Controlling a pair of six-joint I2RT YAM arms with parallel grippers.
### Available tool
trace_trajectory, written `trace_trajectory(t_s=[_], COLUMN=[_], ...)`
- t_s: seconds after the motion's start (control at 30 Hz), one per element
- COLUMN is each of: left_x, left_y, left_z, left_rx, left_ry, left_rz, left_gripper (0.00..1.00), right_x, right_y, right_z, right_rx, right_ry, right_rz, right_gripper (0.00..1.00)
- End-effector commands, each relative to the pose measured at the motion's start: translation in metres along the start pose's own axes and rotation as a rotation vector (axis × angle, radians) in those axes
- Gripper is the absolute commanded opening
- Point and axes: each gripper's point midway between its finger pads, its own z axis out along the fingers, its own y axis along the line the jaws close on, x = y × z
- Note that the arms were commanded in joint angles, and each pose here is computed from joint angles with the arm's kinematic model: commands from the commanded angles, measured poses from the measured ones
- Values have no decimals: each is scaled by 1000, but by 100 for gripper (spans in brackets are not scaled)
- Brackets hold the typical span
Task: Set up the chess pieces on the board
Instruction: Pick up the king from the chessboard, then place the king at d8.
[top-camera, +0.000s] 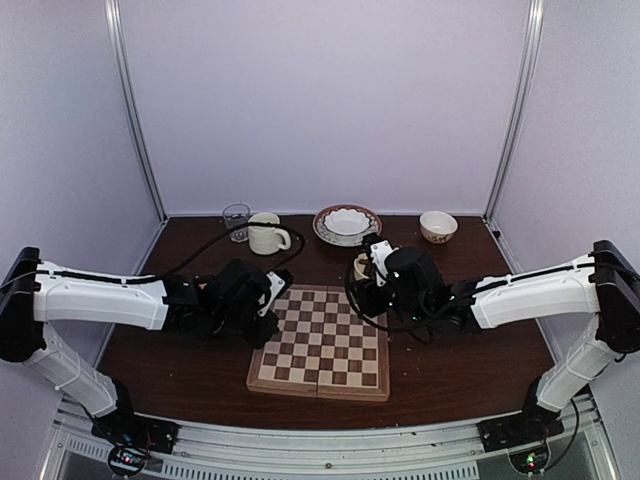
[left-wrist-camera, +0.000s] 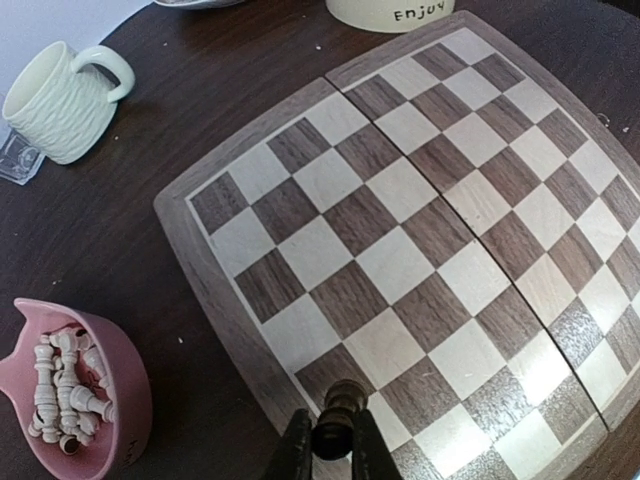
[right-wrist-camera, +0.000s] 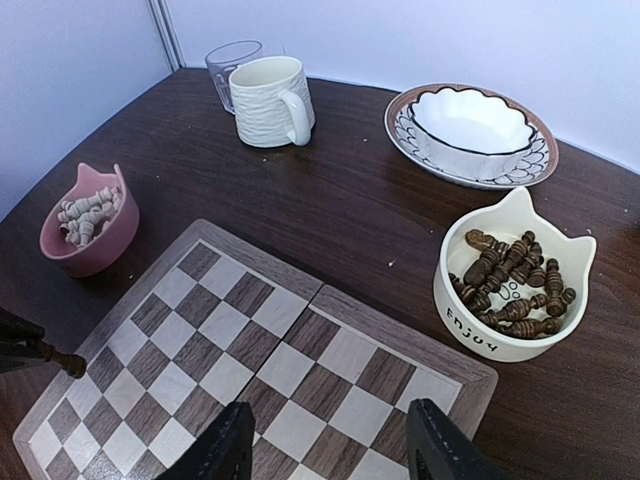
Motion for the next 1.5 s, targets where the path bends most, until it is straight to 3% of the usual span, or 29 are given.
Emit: trace_trajectory(t_s=[0.0,0.43,1.3,1.47], left_x=[-5,0,-2,-2], left_y=[11,4,3,1], left_z=[5,22,25,24], left_rx=[-76,-75,-73,-63], left_ry=[-30,35,35,28], left_rz=[-13,13,13,13], left_gripper=[2,3,6,11], right_x=[-13,-15,-15,-14], right_y=[-7,-8,-5,-5], right_z=[-9,-13,-12,-12], right_rx=[22,19,10,9], right_ry=[-34,-47,-42,-40], right_rz=[5,12,3,1], right_gripper=[55,55,55,55])
